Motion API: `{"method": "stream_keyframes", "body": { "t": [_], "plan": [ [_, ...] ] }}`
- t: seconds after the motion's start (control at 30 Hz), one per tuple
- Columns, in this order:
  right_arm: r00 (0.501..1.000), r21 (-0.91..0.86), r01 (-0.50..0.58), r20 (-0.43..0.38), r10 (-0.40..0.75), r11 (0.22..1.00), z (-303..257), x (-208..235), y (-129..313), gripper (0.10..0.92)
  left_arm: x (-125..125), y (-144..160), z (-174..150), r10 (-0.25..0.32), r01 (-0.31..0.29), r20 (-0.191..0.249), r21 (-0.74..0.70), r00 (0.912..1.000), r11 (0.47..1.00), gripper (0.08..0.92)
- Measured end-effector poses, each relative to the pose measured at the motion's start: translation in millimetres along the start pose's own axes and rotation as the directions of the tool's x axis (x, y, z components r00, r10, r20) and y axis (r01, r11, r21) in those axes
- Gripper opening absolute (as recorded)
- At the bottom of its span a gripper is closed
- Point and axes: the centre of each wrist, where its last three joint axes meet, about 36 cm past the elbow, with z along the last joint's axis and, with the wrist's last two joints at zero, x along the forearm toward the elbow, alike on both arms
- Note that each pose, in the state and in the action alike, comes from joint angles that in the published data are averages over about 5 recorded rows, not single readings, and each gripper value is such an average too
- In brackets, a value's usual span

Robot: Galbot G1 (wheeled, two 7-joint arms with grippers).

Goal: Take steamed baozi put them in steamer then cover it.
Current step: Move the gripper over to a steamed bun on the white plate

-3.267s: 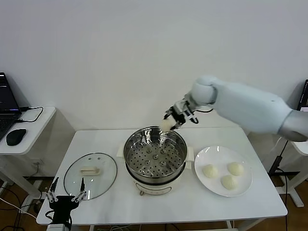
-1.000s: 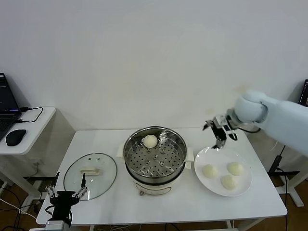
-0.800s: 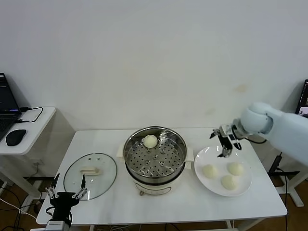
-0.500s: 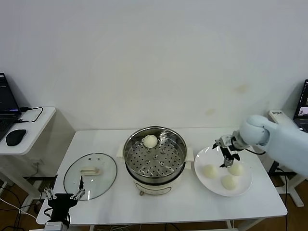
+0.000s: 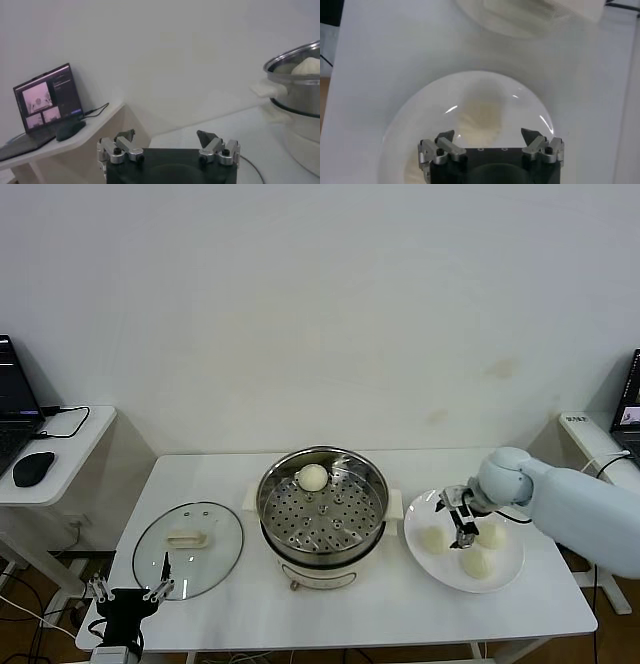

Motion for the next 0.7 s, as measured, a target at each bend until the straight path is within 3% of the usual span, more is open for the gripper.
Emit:
{"method": "stream_keyframes", "body": {
  "t": [0.7],
  "plan": [
    [1.000,-0.023,-0.009,-0.012,0.009,1.000,-3.4,-30.9,2.2,0.692,-0.1,-2.0,1.7,0.000,0.000,-0.004,0.005,1.0000,1.000,0.823]
  ]
}}
